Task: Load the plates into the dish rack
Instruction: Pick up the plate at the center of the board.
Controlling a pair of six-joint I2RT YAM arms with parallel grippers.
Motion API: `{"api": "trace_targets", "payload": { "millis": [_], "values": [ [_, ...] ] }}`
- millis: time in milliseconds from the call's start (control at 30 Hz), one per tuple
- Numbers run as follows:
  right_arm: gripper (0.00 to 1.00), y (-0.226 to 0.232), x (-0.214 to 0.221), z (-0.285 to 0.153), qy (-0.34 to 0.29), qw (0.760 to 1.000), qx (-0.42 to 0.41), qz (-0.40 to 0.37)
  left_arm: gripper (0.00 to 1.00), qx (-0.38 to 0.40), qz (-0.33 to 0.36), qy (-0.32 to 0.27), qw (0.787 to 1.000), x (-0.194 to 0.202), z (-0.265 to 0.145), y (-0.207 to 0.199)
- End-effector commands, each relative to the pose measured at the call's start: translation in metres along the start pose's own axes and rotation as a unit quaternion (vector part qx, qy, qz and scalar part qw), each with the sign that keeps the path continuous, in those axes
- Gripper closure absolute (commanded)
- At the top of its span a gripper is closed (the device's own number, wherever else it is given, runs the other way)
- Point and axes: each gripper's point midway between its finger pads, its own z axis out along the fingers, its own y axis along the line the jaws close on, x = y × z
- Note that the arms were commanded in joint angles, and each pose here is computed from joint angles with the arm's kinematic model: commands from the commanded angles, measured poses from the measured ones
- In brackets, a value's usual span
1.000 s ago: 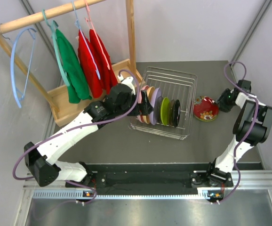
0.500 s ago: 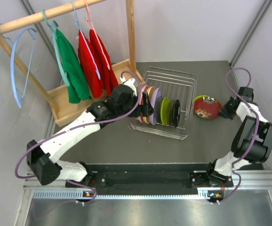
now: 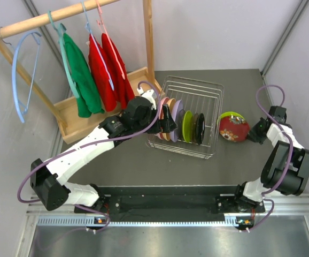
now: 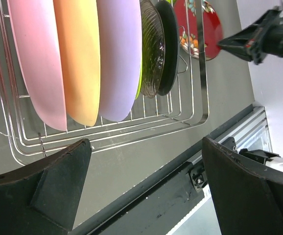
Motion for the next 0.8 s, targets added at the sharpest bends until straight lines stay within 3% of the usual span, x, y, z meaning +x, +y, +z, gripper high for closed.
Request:
{"api": "trace_targets", "payload": {
  "millis": [0, 267, 433, 767],
  "values": [
    [0.96, -0.007, 0.015, 0.023, 0.023, 0.999, 0.008, 0.023, 0.01, 0.019, -0.001, -0.025, 1.000, -0.010, -0.006, -0.007],
    [0.81, 0.002, 0.013, 0.031, 0.010, 0.999, -0.020, 0.041, 0.01, 0.012, 0.001, -0.032, 0.999, -0.013, -0.007, -0.005],
    [0.62, 0.008, 0.009, 0.030, 0.003, 0.998, -0.037, 0.042, 0.01, 0.015, 0.001, -0.023, 1.000, -0.011, -0.002, -0.006],
    [0.60, 0.013, 0.000, 0.041, 0.007, 0.998, -0.039, 0.048, 0.01, 0.010, 0.001, -0.021, 1.000, -0.010, 0.001, -0.004]
  ]
}}
